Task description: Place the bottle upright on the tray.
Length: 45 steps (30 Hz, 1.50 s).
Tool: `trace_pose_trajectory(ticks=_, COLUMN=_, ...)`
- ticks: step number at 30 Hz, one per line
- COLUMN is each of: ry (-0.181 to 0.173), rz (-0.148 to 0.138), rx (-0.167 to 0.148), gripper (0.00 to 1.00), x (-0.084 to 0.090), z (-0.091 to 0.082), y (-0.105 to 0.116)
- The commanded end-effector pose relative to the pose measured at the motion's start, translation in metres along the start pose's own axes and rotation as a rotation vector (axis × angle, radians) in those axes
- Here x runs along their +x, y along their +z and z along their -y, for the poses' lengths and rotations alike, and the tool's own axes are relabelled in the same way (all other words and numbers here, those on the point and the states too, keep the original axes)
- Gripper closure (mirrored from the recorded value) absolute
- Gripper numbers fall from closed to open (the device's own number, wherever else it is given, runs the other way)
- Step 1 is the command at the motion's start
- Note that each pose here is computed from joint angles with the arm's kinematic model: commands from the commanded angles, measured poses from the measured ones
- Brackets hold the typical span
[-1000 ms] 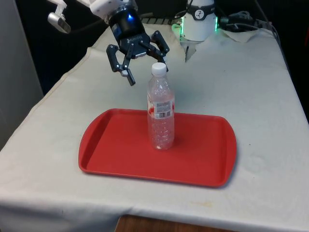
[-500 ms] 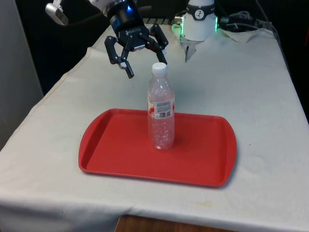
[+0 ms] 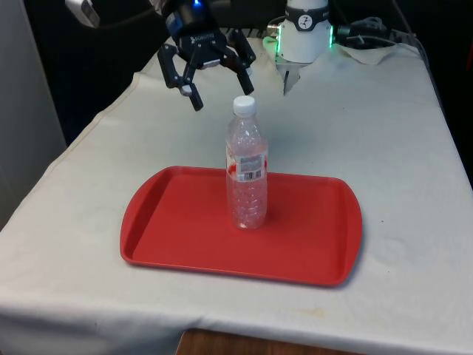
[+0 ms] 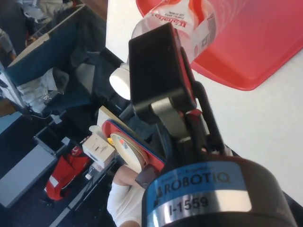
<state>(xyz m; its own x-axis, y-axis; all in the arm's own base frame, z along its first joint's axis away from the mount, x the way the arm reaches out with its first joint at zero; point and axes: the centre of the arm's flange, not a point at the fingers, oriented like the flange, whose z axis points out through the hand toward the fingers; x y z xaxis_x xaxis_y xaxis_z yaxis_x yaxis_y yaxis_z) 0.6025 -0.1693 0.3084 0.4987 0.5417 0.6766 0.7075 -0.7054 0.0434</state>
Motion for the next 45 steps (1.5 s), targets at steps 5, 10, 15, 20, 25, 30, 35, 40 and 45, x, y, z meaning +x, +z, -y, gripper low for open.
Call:
trace_pose_trajectory(ticks=5, ry=-0.019, rz=0.018, rx=-0.007, gripper=0.0, x=0.004, z=0.0, y=-0.005)
trace_pose_trajectory(ticks=10, ry=-0.035, rz=0.026, rx=-0.009, gripper=0.0, x=0.007, z=0.0, y=-0.008)
trace_pose_trajectory(ticks=15, ry=-0.055, rz=0.033, rx=-0.009, gripper=0.0, x=0.012, z=-0.001, y=-0.012)
trace_pose_trajectory(ticks=20, ry=-0.072, rz=0.04, rx=-0.01, gripper=0.0, x=0.015, z=-0.001, y=-0.014)
trace_pose_trajectory(ticks=25, ry=-0.096, rz=0.05, rx=-0.008, gripper=0.0, x=0.019, z=-0.001, y=-0.017)
trace_pose_trajectory(ticks=30, ry=-0.113, rz=0.059, rx=-0.007, gripper=0.0, x=0.023, z=-0.001, y=-0.019)
trace_pose_trajectory(ticks=35, ry=-0.138, rz=0.07, rx=-0.005, gripper=0.0, x=0.027, z=-0.001, y=-0.022)
trace_pose_trajectory(ticks=40, ry=-0.156, rz=0.079, rx=-0.004, gripper=0.0, x=0.031, z=-0.001, y=-0.024)
trace_pose_trajectory(ticks=45, ry=-0.181, rz=0.09, rx=-0.001, gripper=0.0, x=0.035, z=-0.001, y=-0.026)
